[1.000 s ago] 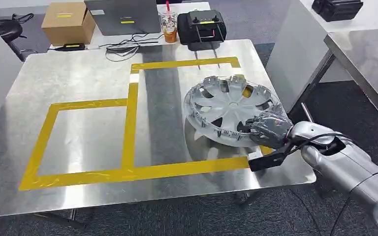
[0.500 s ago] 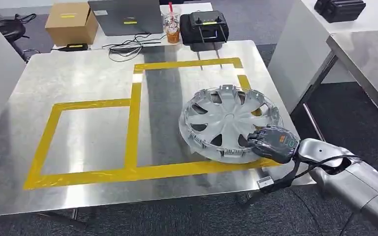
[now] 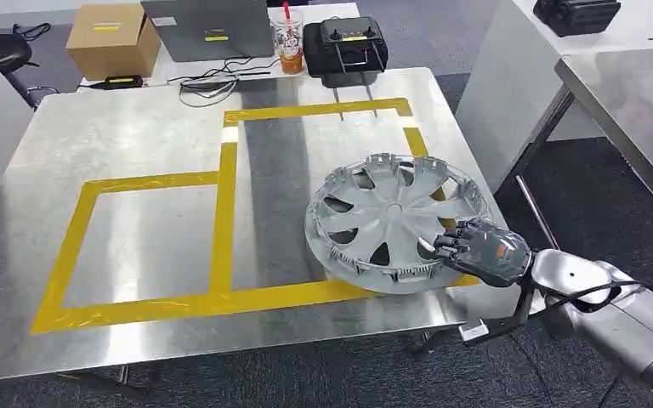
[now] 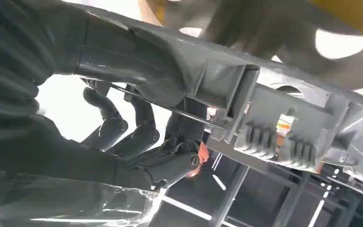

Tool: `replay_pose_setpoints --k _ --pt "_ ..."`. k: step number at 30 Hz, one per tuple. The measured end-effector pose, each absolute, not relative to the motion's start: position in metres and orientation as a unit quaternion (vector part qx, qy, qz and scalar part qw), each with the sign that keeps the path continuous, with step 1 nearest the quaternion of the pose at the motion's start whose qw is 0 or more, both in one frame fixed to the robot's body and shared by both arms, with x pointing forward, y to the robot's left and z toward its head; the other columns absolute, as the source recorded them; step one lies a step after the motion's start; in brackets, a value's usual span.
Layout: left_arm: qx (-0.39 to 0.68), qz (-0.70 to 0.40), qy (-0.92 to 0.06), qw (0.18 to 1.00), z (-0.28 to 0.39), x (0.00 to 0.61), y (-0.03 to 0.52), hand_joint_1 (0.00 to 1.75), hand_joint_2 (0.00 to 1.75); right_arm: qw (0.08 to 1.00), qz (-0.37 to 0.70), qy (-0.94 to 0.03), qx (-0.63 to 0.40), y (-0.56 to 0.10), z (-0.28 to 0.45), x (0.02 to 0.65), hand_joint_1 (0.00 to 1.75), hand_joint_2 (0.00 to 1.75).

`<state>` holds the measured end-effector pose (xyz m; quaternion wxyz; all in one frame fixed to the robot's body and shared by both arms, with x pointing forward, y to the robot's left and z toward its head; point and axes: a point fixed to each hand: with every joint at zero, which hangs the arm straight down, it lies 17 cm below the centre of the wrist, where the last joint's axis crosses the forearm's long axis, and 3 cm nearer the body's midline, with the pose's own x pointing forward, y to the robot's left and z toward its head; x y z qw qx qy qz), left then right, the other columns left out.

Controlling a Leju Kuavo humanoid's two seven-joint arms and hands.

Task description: Take the parts from the cabinet and place them on the table.

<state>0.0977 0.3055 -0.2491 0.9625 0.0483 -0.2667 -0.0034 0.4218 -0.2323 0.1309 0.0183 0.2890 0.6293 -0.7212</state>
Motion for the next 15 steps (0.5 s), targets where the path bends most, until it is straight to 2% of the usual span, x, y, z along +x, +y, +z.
replay_pose_setpoints --k 9,15 --pt "0.043 -0.001 -0.269 0.962 -0.252 0.103 0.305 0.00 1.75 0.014 -0.741 0.599 0.303 -0.251 0.121 0.423 1.75 1.75" --pt "0.046 0.006 -0.270 0.962 -0.253 0.105 0.309 0.00 1.75 0.011 -0.766 0.532 0.360 -0.300 0.129 0.470 1.75 1.75"
